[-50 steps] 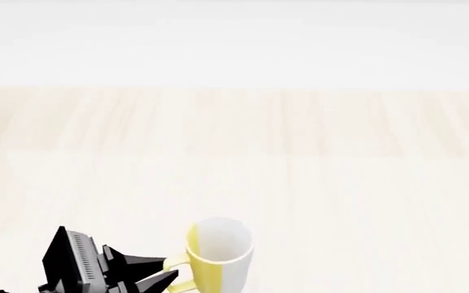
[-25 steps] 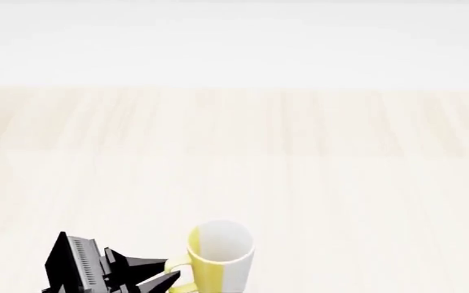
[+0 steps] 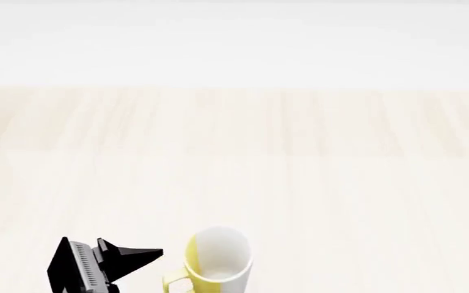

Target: Put the yellow and white mug to the front of the white mug.

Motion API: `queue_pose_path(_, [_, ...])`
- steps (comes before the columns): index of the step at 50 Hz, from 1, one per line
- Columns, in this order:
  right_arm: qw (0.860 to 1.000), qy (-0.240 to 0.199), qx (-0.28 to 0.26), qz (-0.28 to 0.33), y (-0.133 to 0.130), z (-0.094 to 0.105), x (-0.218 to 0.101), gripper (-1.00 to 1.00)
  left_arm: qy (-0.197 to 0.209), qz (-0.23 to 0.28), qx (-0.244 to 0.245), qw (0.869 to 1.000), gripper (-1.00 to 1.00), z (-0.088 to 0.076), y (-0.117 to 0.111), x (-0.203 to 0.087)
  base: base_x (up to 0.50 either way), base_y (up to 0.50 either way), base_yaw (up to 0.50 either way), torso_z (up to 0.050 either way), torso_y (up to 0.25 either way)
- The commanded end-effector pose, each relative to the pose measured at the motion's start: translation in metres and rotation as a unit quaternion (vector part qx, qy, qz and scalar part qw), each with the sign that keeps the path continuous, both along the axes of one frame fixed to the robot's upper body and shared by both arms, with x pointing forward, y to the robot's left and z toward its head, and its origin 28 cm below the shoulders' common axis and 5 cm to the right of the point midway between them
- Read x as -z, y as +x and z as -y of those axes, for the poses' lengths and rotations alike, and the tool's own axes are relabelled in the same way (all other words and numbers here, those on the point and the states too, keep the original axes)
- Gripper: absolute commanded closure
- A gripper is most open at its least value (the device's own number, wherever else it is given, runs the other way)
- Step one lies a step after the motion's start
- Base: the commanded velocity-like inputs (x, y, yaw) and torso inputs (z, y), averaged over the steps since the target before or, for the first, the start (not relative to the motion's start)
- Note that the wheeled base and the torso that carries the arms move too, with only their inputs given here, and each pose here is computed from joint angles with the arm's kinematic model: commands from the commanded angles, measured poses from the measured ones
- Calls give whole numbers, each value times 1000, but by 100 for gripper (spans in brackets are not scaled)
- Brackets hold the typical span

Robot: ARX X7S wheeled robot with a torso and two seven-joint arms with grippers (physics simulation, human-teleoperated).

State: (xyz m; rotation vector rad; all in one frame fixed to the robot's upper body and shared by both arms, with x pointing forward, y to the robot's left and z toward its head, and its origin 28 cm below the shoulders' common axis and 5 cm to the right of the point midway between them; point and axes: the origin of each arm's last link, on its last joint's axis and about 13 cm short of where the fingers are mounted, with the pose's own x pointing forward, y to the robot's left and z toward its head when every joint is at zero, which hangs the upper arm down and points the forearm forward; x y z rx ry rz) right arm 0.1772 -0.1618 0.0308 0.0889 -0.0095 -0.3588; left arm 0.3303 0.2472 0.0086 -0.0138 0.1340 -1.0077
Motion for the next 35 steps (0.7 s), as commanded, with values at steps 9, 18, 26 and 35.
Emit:
queue_pose_path(9, [1000, 0, -1, -1, 0, 0, 1, -100, -62, -8, 18, 998, -100, -6, -8, -7, 0, 0, 0, 0, 0])
queue_pose_path(18, [1000, 1, -1, -1, 1, 0, 1, -100, -155, -12, 55, 986, -100, -12, -18, -26, 0, 0, 0, 0, 0])
queue_pose_path(26, [1000, 1, -1, -1, 1, 0, 1, -100, -204, -14, 43, 978, -100, -15, -16, -31, 0, 0, 0, 0, 0])
queue_pose_path(35, [1000, 1, -2, -1, 1, 0, 1, -100, -240, -10, 16, 971, -100, -20, -17, -31, 0, 0, 0, 0, 0])
